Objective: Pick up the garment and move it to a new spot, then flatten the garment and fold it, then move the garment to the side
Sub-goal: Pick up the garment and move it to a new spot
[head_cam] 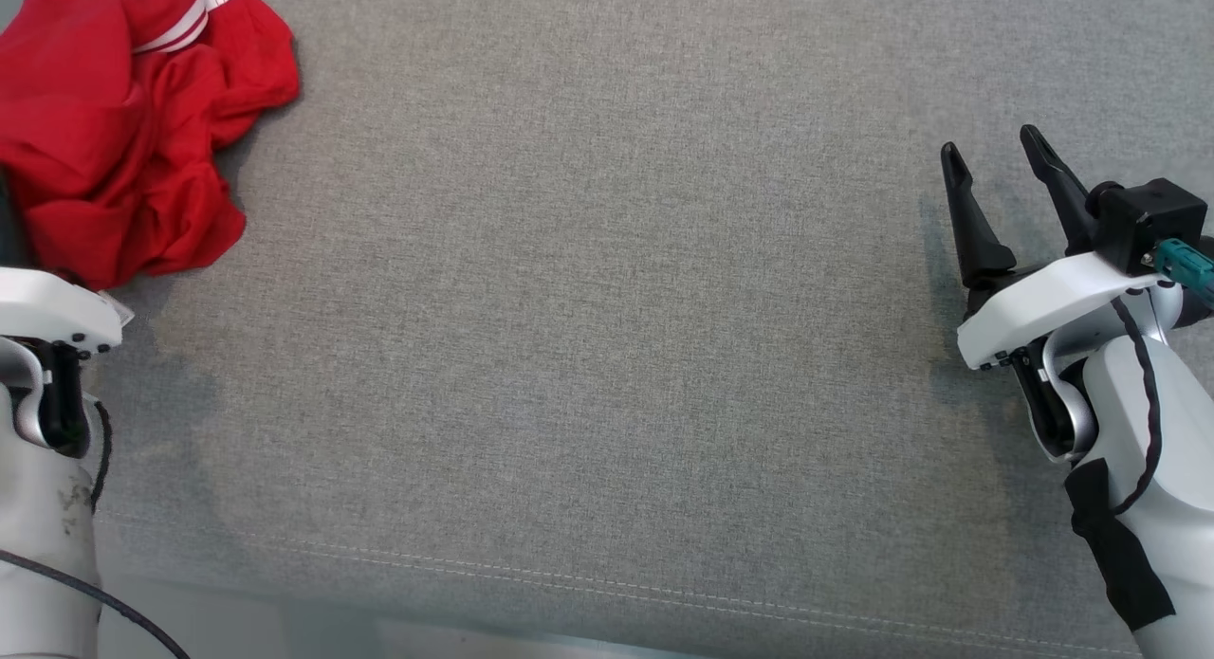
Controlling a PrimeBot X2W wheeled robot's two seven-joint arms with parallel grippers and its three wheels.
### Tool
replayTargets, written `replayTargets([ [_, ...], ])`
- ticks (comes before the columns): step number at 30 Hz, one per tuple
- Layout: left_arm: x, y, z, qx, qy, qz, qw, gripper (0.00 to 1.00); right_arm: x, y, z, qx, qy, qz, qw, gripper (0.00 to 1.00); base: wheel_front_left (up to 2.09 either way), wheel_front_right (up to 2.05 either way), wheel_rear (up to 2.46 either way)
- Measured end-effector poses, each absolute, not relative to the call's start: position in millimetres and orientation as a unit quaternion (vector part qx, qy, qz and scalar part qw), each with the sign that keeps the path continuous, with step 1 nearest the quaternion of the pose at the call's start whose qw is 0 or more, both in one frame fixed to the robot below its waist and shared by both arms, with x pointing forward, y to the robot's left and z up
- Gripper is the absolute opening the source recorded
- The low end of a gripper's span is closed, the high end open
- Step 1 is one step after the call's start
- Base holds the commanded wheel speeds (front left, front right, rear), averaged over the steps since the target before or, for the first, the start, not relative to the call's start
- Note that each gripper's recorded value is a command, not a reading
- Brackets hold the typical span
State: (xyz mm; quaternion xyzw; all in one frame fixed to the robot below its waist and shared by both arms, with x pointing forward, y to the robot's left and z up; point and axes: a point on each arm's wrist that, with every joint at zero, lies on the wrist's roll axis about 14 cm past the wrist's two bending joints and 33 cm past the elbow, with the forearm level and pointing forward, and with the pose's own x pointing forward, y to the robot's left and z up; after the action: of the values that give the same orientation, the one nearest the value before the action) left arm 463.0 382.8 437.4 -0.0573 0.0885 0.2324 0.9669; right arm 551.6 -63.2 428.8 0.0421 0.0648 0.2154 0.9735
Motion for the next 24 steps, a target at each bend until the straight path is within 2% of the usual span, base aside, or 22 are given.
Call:
replayTargets([
  [6,481.1,391.1,506.3,-0.021,-0.003,0.213,0.977,0.00,546.8,-59.2,442.7,0.059,0.054,0.211,0.974,1.00,0.00,0.00,0.00],
  [11,509.5,371.1,574.0,0.013,-0.084,0.161,0.983,0.00,538.2,-59.7,448.9,0.070,0.052,0.205,0.975,1.00,0.00,0.00,0.00],
  [19,548.8,267.7,661.0,0.041,-0.191,0.008,0.981,0.00,521.8,-78.6,457.0,0.086,0.049,0.174,0.980,1.00,0.00,0.00,0.00],
  [24,554.5,208.3,698.5,0.009,-0.238,-0.073,0.968,0.00,508.6,-96.0,460.7,0.094,0.048,0.149,0.983,1.00,0.00,0.00,0.00],
])
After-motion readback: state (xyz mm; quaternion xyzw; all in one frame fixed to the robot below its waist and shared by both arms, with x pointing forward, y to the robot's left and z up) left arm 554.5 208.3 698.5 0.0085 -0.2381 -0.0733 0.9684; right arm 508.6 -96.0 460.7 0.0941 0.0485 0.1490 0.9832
